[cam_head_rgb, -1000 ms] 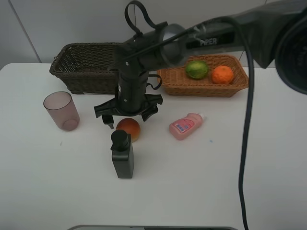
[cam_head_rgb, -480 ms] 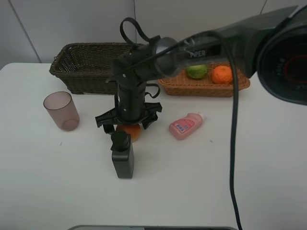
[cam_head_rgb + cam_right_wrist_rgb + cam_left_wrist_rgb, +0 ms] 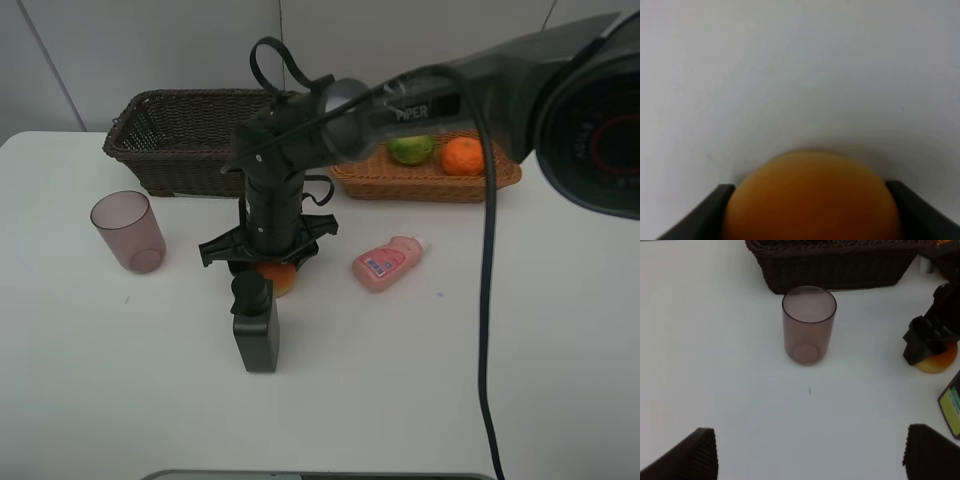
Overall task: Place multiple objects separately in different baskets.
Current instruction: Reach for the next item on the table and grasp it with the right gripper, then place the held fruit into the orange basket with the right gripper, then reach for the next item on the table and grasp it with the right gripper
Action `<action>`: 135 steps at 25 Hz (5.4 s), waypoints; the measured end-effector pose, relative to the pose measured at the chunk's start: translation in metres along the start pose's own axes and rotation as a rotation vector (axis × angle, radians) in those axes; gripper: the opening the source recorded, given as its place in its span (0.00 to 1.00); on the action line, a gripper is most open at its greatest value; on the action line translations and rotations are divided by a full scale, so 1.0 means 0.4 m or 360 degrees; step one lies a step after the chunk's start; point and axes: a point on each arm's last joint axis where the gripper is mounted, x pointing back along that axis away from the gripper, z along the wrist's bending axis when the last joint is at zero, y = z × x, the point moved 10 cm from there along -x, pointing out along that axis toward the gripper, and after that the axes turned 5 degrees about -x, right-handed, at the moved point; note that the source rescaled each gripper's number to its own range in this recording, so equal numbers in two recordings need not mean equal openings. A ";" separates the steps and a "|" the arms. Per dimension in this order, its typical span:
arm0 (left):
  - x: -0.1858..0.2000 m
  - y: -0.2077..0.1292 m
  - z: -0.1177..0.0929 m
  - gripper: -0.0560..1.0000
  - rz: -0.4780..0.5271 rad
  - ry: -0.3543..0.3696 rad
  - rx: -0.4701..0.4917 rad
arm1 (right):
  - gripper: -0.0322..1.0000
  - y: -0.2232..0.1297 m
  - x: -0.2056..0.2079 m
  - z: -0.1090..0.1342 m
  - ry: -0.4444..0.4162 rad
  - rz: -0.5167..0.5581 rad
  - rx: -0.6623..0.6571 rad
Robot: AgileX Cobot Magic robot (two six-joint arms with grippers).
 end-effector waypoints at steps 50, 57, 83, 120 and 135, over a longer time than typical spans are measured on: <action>0.000 0.000 0.000 0.96 0.0000 0.0000 0.0000 | 0.24 0.282 0.275 -0.488 -0.0105 -0.0534 -0.0348; 0.000 0.000 0.000 0.96 0.0000 0.0000 0.0000 | 0.24 0.359 0.273 -0.510 -0.0011 -0.0773 -0.0412; 0.000 0.000 0.000 0.96 0.0000 0.0000 0.0000 | 0.51 0.333 0.112 -0.502 -0.0020 -0.0626 -0.0407; 0.000 0.000 0.000 0.96 0.0000 0.0000 0.0000 | 0.81 -0.038 0.259 -0.498 -0.0086 -0.0095 -0.0933; 0.000 0.000 0.000 0.96 0.0000 0.0000 0.0000 | 0.81 -0.044 0.172 -0.425 -0.0037 -0.0052 -0.1355</action>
